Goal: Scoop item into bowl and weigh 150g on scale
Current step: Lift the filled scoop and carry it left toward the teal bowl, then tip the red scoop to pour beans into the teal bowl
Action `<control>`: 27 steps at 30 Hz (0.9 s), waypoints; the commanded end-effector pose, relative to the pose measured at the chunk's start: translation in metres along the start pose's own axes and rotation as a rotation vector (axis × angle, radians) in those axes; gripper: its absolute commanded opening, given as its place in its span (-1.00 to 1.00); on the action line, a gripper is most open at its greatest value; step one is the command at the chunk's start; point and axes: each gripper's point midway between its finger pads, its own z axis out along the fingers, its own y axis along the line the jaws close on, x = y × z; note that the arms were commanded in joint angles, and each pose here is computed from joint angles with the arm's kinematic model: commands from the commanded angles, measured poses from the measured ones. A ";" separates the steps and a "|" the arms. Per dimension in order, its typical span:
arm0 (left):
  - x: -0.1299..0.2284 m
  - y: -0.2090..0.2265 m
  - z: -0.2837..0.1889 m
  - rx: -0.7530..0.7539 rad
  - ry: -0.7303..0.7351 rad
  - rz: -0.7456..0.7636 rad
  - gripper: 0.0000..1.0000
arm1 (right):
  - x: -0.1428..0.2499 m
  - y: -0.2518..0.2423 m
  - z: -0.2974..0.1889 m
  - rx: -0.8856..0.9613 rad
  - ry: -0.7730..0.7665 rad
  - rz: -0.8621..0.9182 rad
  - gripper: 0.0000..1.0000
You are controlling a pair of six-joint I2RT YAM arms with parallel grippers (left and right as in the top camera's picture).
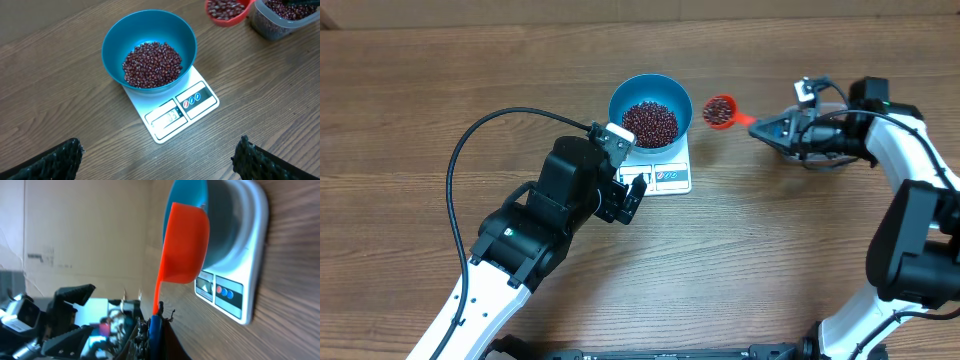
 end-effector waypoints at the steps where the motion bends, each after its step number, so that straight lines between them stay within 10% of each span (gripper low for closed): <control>1: 0.002 0.001 0.001 -0.001 0.005 0.017 0.99 | -0.011 0.026 0.015 -0.048 0.025 -0.104 -0.93; 27: 0.002 0.001 0.001 -0.001 0.005 0.017 1.00 | -0.031 0.018 0.088 0.280 0.104 -0.484 -0.93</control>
